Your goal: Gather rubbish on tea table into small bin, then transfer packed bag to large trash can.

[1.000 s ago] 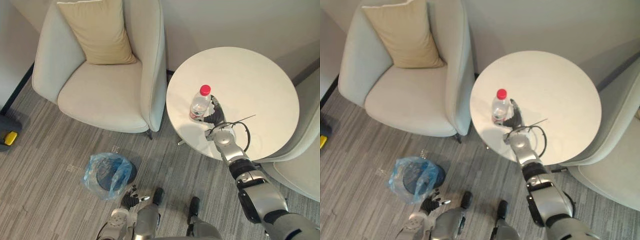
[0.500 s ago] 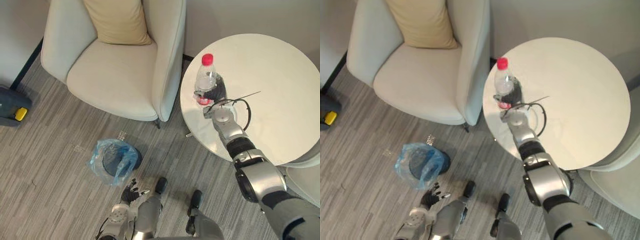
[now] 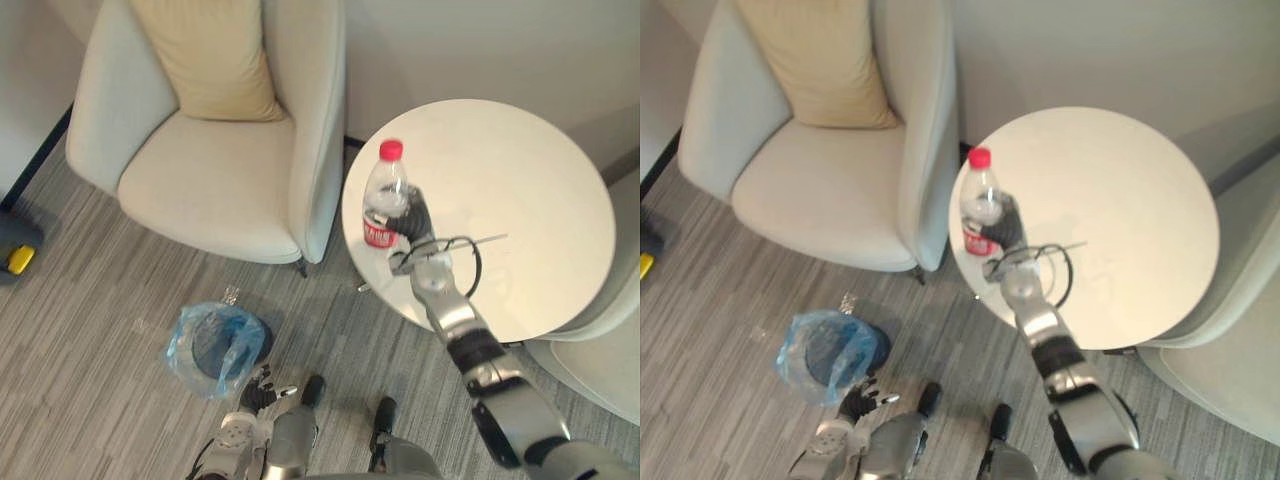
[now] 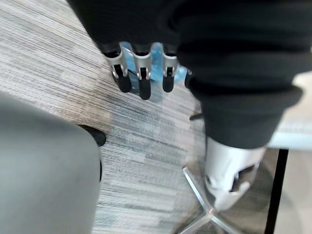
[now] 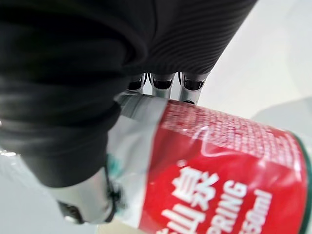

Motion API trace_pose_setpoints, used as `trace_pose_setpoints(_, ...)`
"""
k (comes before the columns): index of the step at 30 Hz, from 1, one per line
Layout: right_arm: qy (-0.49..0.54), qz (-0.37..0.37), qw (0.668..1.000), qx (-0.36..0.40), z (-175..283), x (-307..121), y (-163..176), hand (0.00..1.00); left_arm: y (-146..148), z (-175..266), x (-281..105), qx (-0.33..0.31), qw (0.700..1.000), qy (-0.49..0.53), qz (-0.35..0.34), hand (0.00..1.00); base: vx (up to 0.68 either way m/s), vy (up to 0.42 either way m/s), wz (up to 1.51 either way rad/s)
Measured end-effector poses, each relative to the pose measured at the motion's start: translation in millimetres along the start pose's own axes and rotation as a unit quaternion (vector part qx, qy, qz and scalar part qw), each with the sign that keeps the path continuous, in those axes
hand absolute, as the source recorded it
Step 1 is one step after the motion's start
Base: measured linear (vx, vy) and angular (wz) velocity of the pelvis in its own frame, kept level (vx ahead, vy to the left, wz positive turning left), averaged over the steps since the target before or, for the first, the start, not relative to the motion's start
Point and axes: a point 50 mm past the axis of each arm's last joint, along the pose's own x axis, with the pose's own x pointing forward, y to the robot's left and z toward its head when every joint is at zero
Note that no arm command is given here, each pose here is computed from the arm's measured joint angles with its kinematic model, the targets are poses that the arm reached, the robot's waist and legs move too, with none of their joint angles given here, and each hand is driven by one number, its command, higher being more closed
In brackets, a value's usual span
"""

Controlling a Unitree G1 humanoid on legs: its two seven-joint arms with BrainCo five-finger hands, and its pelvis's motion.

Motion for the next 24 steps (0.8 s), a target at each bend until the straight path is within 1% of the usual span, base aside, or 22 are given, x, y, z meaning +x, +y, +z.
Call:
trace_pose_setpoints(4, 0.006, 0.024, 1.0, 0.002, -11, -34, 4, 1.0, -2, -7, -1, 0.025, 1.0, 0.017, -0.009, 0.0, 0.01, 0.029, -0.28)
trace_pose_setpoints(6, 0.003, 0.031, 0.999, 0.002, -12, -44, 5, 1.0, -3, -9, -2, 0.034, 0.999, 0.021, -0.013, 0.0, 0.0, 0.004, -0.08)
trace_pose_setpoints(9, 0.001, 0.044, 0.999, 0.015, -14, -68, 5, 1.0, -5, -17, -4, 0.051, 0.998, 0.037, -0.021, 0.0, -0.01, 0.012, -0.16)
trace_pose_setpoints(10, 0.006, 0.046, 0.999, 0.019, -17, -79, 4, 1.0, -7, -19, -4, 0.06, 0.997, 0.042, -0.027, 0.0, -0.03, 0.007, -0.27)
trace_pose_setpoints(13, 0.026, 0.043, 0.998, 0.021, -25, -93, 0, 1.0, -10, -21, -5, 0.074, 0.995, 0.047, -0.037, 0.0, -0.06, 0.007, -0.13)
trace_pose_setpoints(15, 0.052, 0.054, 0.997, 0.022, -34, -107, 2, 1.0, -13, -25, -5, 0.086, 0.993, 0.055, -0.051, 0.0, -0.1, 0.015, -0.13)
trace_pose_setpoints(17, 0.066, 0.062, 0.996, 0.022, -39, -116, 4, 1.0, -15, -28, -6, 0.098, 0.992, 0.06, -0.06, 0.0, -0.1, 0.017, -0.15)
trace_pose_setpoints(21, 0.092, 0.076, 0.992, 0.043, -45, -131, 16, 1.0, -15, -33, -8, 0.101, 0.991, 0.07, -0.061, 0.0, -0.15, 0.018, -0.25)
trace_pose_setpoints(24, 0.097, 0.078, 0.991, 0.052, -45, -134, 19, 1.0, -16, -34, -9, 0.107, 0.989, 0.075, -0.065, 0.0, -0.12, 0.008, -0.19)
